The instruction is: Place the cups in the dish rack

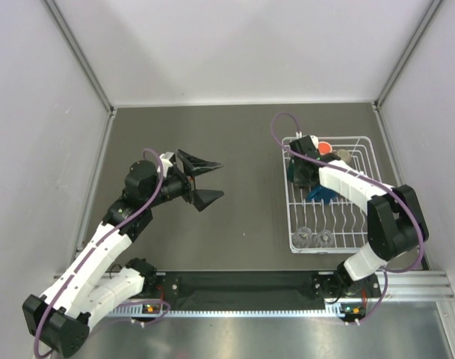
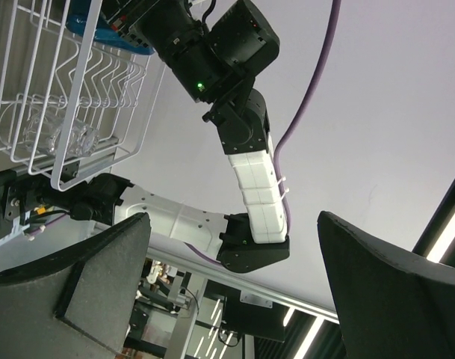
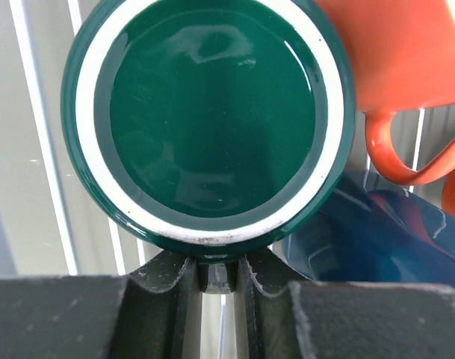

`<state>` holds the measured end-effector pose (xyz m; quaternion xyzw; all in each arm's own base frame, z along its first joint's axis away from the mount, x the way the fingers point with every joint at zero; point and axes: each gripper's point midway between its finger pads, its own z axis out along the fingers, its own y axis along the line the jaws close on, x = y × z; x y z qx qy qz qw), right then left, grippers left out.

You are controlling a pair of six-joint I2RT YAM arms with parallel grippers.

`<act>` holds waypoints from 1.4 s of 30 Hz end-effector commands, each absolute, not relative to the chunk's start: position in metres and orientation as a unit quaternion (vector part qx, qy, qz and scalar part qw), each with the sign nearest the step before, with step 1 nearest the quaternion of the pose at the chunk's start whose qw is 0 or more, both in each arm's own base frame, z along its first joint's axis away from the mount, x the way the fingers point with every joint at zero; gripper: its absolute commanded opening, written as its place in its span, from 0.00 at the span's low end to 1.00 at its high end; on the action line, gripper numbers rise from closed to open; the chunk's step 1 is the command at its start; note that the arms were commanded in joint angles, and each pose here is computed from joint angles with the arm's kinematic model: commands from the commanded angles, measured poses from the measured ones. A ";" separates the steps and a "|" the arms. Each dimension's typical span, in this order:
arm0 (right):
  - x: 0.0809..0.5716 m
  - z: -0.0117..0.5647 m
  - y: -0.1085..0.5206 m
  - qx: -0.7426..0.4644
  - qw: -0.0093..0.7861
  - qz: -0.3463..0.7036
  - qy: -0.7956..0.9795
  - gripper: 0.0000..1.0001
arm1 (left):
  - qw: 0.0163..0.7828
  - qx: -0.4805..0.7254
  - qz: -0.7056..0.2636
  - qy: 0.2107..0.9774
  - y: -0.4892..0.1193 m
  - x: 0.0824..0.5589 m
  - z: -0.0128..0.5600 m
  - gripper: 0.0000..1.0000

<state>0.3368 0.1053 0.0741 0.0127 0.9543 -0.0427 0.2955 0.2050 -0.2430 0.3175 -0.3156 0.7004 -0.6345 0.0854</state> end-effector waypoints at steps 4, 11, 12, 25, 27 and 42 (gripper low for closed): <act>0.356 0.084 0.103 0.029 0.339 -0.046 0.939 0.19 | 0.096 -0.295 -0.645 0.698 -0.240 0.197 0.334 0.98; 0.351 0.087 0.105 0.030 0.335 -0.036 0.941 0.60 | 0.099 -0.287 -0.640 0.705 -0.238 0.192 0.337 0.98; 0.350 0.093 0.105 0.031 0.341 -0.033 0.939 0.65 | 0.101 -0.285 -0.638 0.708 -0.238 0.192 0.336 0.98; 0.318 0.188 0.135 0.012 0.395 0.087 0.915 0.96 | 0.116 -0.265 -0.598 0.747 -0.234 0.184 0.318 0.99; 0.308 0.208 0.140 0.012 0.404 0.106 0.909 0.97 | 0.119 -0.260 -0.593 0.753 -0.235 0.185 0.312 0.98; 0.207 0.219 0.129 0.024 0.422 0.224 0.878 1.00 | 0.226 -0.125 -0.602 0.756 -0.250 0.186 0.280 0.99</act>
